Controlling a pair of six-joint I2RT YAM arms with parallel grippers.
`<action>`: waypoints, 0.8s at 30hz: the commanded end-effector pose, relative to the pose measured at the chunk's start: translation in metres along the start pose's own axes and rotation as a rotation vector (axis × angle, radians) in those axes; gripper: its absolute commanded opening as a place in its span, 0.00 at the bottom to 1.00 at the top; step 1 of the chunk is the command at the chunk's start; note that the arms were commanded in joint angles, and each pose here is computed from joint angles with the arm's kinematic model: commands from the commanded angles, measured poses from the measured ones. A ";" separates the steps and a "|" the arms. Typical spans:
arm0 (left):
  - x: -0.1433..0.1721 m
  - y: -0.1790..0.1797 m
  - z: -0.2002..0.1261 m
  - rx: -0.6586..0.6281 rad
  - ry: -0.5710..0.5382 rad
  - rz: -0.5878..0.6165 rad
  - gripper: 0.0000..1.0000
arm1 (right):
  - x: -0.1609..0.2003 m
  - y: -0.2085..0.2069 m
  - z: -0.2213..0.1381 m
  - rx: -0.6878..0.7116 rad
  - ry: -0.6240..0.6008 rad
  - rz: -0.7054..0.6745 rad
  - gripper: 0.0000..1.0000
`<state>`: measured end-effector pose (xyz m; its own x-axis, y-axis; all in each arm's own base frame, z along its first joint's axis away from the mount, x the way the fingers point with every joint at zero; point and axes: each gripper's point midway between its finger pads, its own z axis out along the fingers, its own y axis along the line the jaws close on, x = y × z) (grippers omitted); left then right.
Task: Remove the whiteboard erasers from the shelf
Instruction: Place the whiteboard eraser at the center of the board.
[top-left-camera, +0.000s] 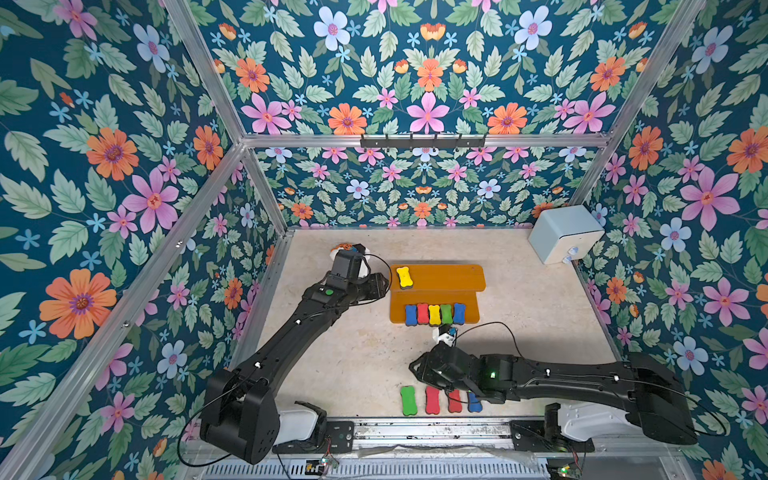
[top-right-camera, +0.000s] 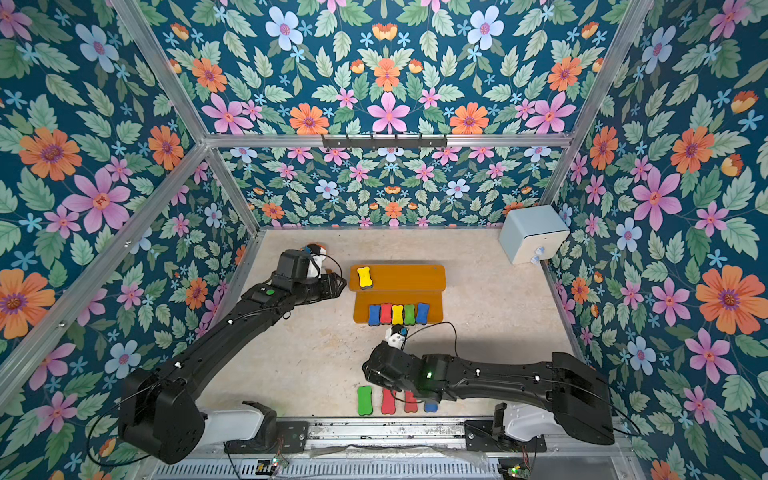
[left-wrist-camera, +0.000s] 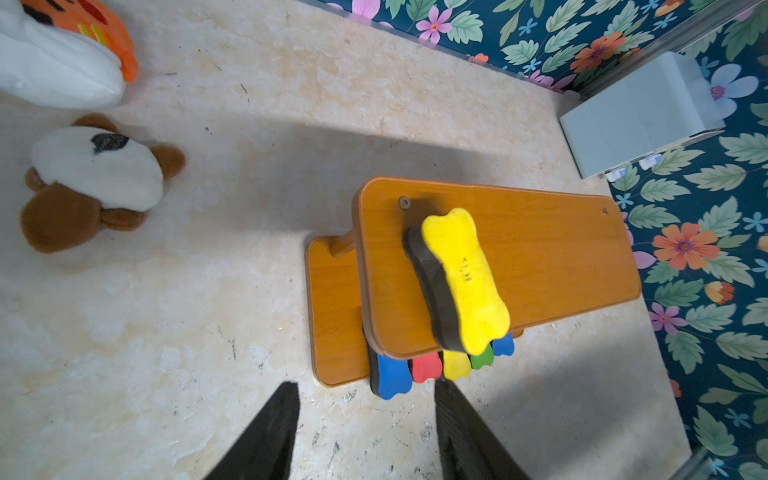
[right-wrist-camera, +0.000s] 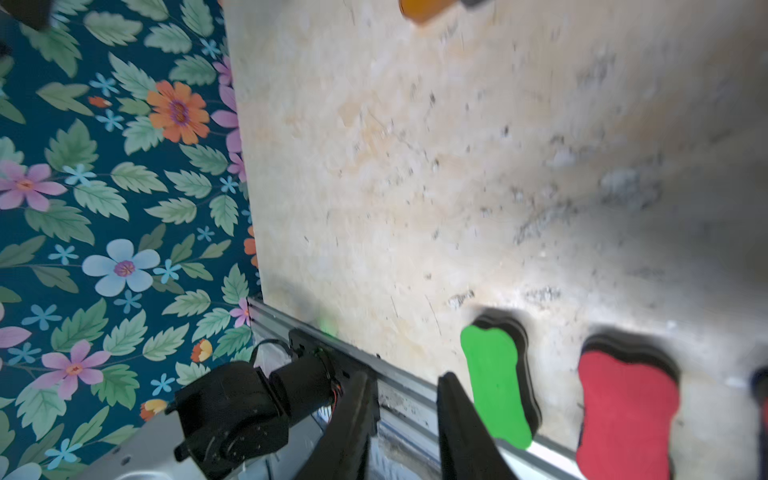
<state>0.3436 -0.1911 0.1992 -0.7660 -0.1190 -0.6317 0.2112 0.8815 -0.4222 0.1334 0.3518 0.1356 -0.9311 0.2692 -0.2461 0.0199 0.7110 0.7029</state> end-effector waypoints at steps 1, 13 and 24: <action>-0.005 -0.001 0.003 -0.096 -0.018 0.006 0.55 | -0.050 -0.008 -0.016 0.086 -0.176 -0.172 0.34; -0.035 -0.024 0.030 -0.332 -0.055 0.004 0.51 | -0.178 -0.032 -0.056 0.193 -0.371 -0.345 0.35; -0.042 -0.047 0.037 -0.475 -0.093 -0.009 0.53 | -0.212 -0.060 -0.052 0.200 -0.328 -0.361 0.38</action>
<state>0.3923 -0.2577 0.2223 -0.7115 -0.1333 -0.6900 -0.0339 0.9872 -0.1557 0.3091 0.2145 0.1798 -0.7231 0.1940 -0.6629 -0.1216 0.9090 0.3987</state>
